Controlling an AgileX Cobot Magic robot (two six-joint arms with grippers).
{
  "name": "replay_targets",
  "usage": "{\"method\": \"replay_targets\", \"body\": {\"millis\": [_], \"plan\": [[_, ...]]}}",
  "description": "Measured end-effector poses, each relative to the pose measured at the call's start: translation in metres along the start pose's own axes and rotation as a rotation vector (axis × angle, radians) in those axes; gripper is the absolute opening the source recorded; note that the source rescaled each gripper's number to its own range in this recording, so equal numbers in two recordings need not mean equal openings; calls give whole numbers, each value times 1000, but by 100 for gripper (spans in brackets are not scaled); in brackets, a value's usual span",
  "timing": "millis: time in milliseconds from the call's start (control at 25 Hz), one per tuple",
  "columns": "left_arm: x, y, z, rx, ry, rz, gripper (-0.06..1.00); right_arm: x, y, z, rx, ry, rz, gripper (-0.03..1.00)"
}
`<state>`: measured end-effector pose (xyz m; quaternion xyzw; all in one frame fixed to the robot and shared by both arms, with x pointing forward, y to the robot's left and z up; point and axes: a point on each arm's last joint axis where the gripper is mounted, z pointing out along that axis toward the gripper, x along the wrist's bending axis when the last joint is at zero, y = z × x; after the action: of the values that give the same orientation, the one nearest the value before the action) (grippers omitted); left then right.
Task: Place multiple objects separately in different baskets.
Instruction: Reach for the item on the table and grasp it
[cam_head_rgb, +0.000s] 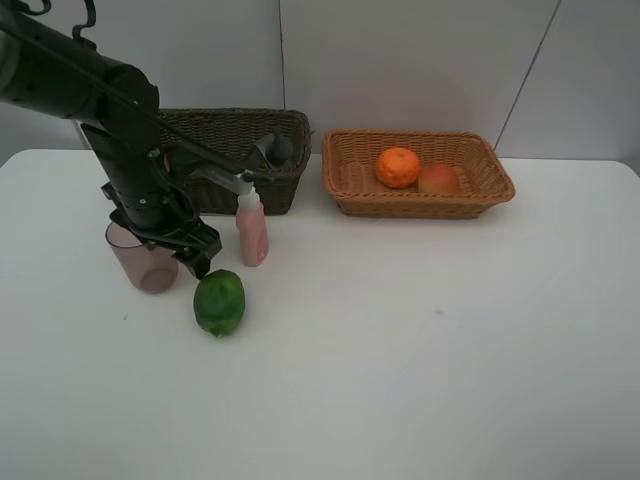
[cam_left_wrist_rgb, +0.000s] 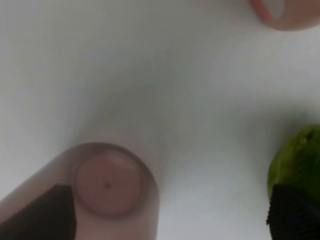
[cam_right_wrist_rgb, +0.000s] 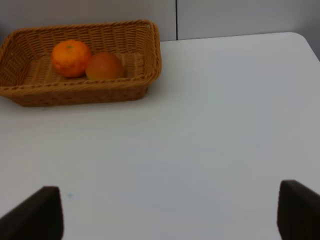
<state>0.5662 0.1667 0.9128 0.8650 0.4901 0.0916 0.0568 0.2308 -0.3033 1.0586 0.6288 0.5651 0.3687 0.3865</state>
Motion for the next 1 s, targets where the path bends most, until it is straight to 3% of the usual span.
{"method": "replay_targets", "body": {"millis": [480,600,880,1000], "plan": [[0,2,3,-14,0,3,97,0,0,0,0,0,0,88],[0,2,3,-14,0,3,78,0,0,0,0,0,0,88],[0,2,3,-14,2,6,9,0,0,0,0,0,0,88],[0,2,3,-17,7,12,0,0,0,0,0,0,0,88]]}}
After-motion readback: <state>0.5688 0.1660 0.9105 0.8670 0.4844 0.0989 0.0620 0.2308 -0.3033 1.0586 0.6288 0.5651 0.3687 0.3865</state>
